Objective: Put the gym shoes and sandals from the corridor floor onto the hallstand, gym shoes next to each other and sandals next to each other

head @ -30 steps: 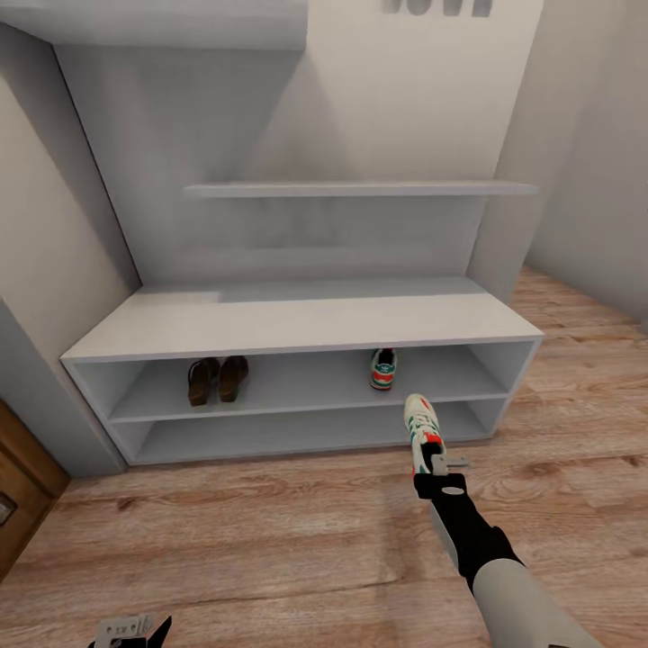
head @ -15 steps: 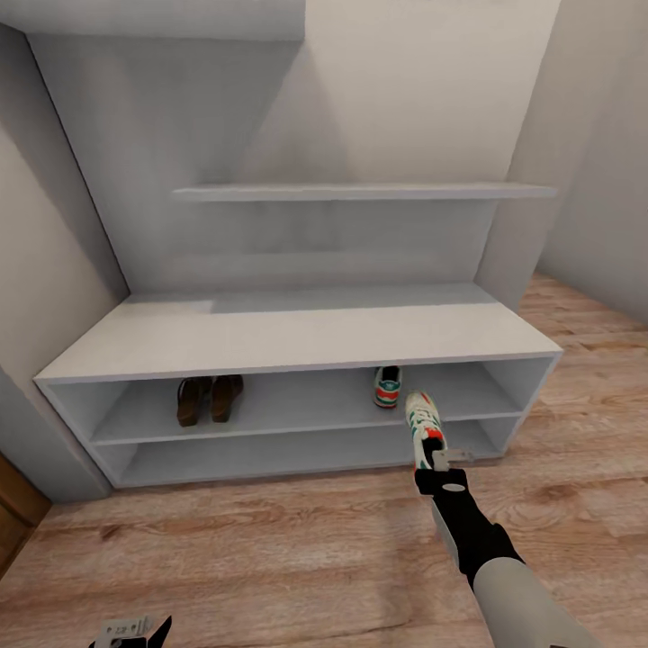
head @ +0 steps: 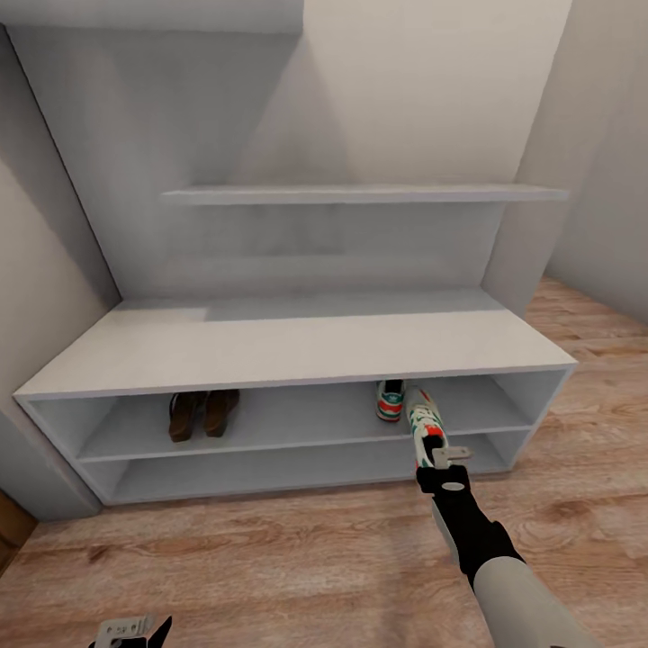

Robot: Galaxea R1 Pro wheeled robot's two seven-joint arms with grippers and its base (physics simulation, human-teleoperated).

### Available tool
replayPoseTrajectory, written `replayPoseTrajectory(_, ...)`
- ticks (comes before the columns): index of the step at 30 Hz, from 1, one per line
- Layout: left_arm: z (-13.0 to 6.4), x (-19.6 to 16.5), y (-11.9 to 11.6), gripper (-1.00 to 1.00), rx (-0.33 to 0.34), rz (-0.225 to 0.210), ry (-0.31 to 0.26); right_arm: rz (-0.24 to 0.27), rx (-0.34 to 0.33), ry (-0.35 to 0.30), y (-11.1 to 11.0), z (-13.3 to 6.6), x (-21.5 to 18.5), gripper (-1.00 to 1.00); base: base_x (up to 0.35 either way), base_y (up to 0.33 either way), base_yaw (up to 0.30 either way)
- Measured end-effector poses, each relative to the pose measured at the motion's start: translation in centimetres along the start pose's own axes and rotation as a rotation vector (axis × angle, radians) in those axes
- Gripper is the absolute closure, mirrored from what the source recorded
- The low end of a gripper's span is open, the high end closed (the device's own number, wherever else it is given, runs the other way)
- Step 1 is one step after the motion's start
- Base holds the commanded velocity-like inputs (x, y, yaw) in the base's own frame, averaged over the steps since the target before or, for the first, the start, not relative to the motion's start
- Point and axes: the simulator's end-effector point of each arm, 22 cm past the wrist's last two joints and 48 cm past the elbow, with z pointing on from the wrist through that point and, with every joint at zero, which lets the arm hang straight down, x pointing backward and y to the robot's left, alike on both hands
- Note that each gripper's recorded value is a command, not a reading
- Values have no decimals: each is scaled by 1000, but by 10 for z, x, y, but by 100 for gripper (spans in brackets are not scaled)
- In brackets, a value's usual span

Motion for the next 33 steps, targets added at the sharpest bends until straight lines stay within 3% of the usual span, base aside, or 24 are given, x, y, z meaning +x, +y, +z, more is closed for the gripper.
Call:
replayPoseTrajectory(7, 0, 0, 1, -100, -1, 1, 0, -1, 1, -2, 0, 0, -1, 100, 24, 0, 0)
replayPoseTrajectory(16, 0, 0, 0, -100, 0, 0, 0, 14, 23, -60, -12, -4, -29, 100, 165, -78, 0)
replayPoseTrajectory(33, 0, -1, 2, -100, -3, -2, -2, 15, 26, -66, -13, -4, -32, 100, 107, -12, 0)
